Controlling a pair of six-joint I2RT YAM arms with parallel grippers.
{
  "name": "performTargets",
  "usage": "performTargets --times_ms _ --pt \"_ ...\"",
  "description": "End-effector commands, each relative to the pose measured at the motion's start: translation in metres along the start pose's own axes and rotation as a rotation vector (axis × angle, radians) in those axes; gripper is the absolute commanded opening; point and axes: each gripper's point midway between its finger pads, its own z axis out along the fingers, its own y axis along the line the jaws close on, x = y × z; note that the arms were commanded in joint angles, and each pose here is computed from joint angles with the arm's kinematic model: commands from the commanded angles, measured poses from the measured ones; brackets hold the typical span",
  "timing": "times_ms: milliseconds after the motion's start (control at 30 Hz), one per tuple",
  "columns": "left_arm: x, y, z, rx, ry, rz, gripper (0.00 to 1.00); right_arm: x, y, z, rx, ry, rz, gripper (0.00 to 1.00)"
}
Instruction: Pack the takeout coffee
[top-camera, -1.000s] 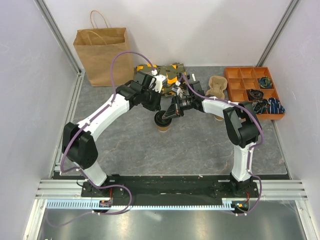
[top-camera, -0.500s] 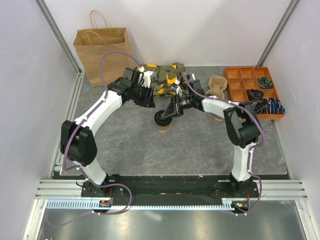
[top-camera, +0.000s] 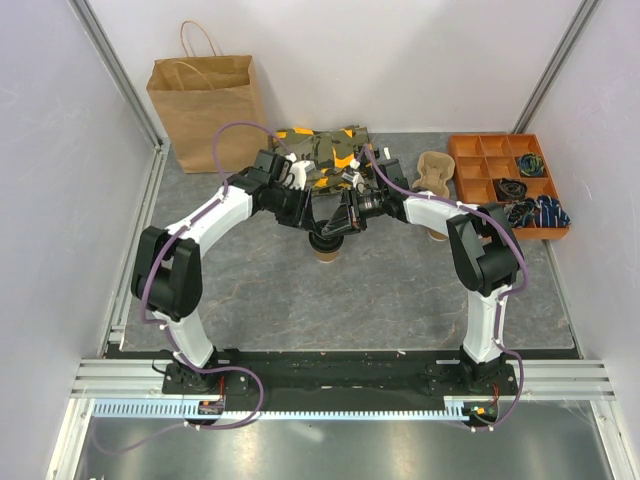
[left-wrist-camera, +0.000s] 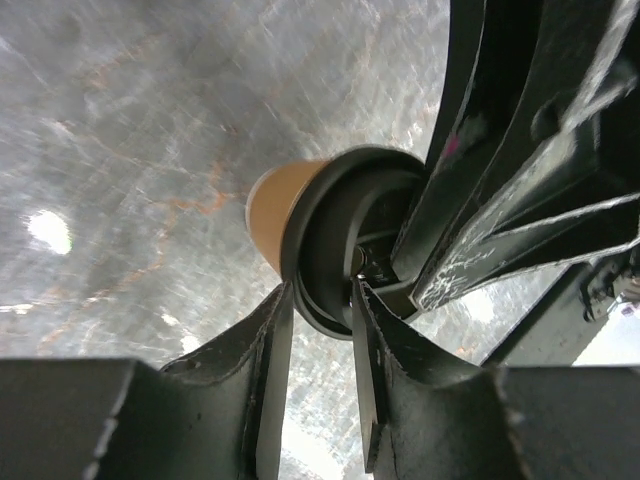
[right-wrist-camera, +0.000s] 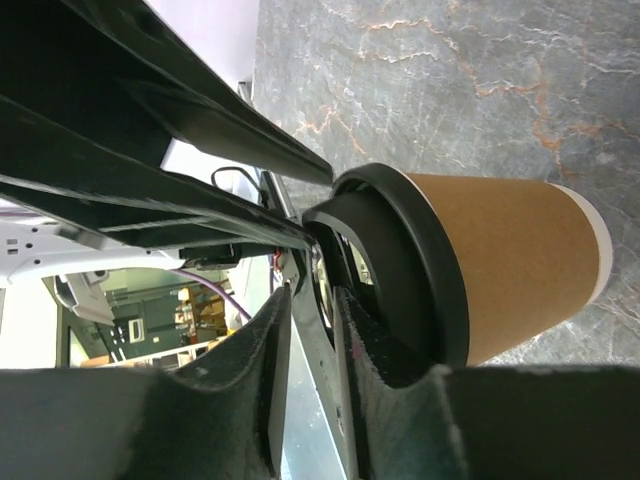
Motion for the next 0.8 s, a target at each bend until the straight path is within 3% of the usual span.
performTargets --times_ms 0,567,767 --pt "0.013 -0.007 0.003 0.059 0.014 -0.030 0.36 -0.009 0.001 0.003 -0.009 0.000 -0.008 0.34" --pt "0.018 -0.017 -0.011 0.065 0.007 -0.036 0.34 -0.028 0.031 -0.013 -0.051 -0.047 -0.068 0.36" --pt "0.034 -0.032 -0.012 0.119 0.052 -0.056 0.34 -0.046 0.031 -0.026 -0.029 -0.080 -0.079 0.43"
